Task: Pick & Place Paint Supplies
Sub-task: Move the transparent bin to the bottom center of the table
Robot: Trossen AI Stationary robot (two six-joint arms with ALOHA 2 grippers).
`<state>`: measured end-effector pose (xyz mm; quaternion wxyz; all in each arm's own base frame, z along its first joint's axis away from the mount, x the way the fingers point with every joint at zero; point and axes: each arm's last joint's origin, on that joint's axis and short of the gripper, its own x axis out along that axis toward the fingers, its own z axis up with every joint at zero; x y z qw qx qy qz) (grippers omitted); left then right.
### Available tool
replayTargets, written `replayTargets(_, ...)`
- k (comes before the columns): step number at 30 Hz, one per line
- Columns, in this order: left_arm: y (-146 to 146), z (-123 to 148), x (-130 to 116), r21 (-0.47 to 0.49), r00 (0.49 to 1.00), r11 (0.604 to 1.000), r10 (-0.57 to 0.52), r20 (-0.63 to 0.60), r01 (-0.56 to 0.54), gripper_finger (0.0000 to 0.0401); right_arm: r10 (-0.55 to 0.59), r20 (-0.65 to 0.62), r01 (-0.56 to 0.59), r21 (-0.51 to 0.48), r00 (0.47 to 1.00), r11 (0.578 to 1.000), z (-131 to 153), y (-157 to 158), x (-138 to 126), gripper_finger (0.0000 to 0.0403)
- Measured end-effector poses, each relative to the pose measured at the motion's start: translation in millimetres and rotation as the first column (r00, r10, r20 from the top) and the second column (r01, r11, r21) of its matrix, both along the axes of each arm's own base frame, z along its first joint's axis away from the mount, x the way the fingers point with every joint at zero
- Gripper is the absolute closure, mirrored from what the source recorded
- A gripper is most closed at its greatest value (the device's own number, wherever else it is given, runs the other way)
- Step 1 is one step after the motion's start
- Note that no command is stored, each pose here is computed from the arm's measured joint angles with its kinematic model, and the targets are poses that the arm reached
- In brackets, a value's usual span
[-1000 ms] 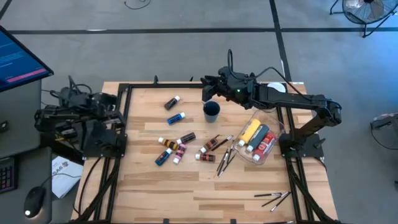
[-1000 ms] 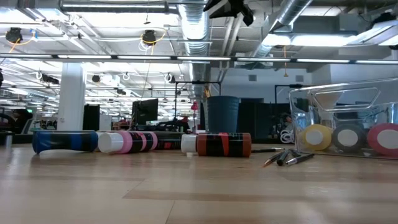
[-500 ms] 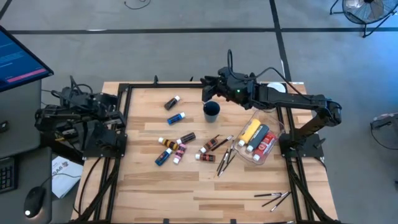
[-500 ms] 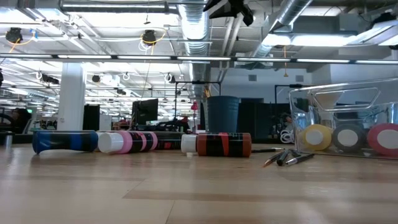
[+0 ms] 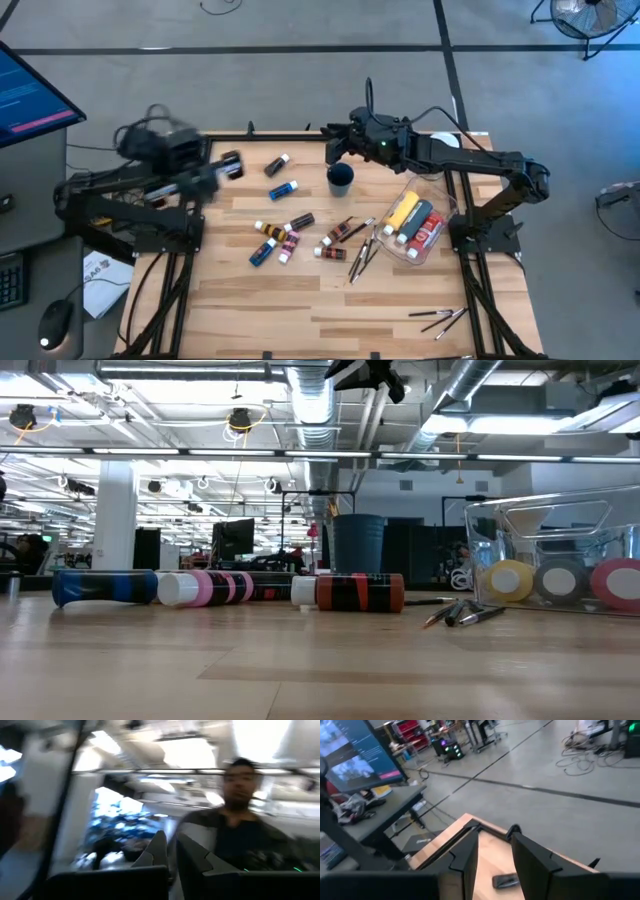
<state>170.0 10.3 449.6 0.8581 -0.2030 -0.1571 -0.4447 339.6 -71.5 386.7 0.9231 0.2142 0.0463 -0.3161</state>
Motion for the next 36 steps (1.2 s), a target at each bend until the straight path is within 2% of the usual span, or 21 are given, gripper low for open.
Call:
replayTargets(3,16.9,-14.8,14.4,-0.039,0.975,0.989,0.131,-0.179,-0.141,0.0401,0.030,-0.032,-0.029,0.014,0.999,0.999,-1.5,1.1,-2.3,0.0290)
replayTargets(6,33.1,-36.8,29.5,-0.057,0.889,0.959,0.234,-0.395,-0.278,0.0401,0.079,-0.128,-0.073,0.055,0.989,0.996,-6.1,2.5,-11.8,0.0290)
replayTargets(9,41.5,-63.0,41.1,0.001,0.745,0.913,0.334,-0.577,-0.409,0.0401,0.144,-0.228,-0.120,0.113,0.963,0.986,-6.5,6.8,-29.3,0.0290)
replayTargets(11,45.4,-82.3,47.9,0.073,0.622,0.879,0.389,-0.680,-0.470,0.0401,0.188,-0.299,-0.144,0.162,0.935,0.976,-8.0,9.6,-42.1,0.0290)
replayTargets(15,47.8,-121.4,64.5,0.211,0.371,0.846,0.421,-0.828,-0.489,0.0401,0.301,-0.438,-0.184,0.290,0.847,0.939,-11.1,18.0,-73.5,0.0290)
replayTargets(17,47.7,-137.2,76.5,0.233,0.289,0.845,0.404,-0.868,-0.482,0.0401,0.353,-0.497,-0.184,0.357,0.793,0.916,-13.5,22.7,-88.2,0.0290)
replayTargets(19,42.9,-150.2,90.9,0.216,0.245,0.859,0.359,-0.901,-0.465,0.0401,0.397,-0.547,-0.180,0.407,0.737,0.895,-16.1,28.8,-99.5,0.0290)
replayTargets(22,29.5,-168.2,113.4,0.183,0.217,0.886,0.296,-0.930,-0.426,0.0401,0.445,-0.605,-0.202,0.428,0.661,0.881,-16.2,40.3,-113.4,0.0290)
replayTargets(24,16.7,-176.8,127.3,0.179,0.245,0.905,0.287,-0.926,-0.386,0.0400,0.479,-0.630,-0.247,0.424,0.611,0.872,-15.8,48.7,-118.6,0.0290)
replayTargets(26,2.9,-183.0,137.7,0.194,0.268,0.908,0.305,-0.914,-0.372,0.0400,0.506,-0.649,-0.306,0.405,0.567,0.862,-15.4,56.0,-120.4,0.0290)
replayTargets(29,-15.8,-187.4,143.8,0.262,0.253,0.867,0.392,-0.885,-0.424,0.0400,0.535,-0.660,-0.372,0.386,0.527,0.844,-14.4,65.0,-121.5,0.0290)
replayTargets(33,-33.6,-186.3,145.1,0.343,0.220,0.776,0.517,-0.827,-0.529,0.0400,0.560,-0.670,-0.428,0.376,0.487,0.822,-14.7,74.5,-121.1,0.0290)
replayTargets(36,-41.0,-182.4,146.6,0.330,0.253,0.764,0.532,-0.808,-0.555,0.0400,0.570,-0.673,-0.445,0.377,0.472,0.813,-16.0,79.2,-119.1,0.0290)
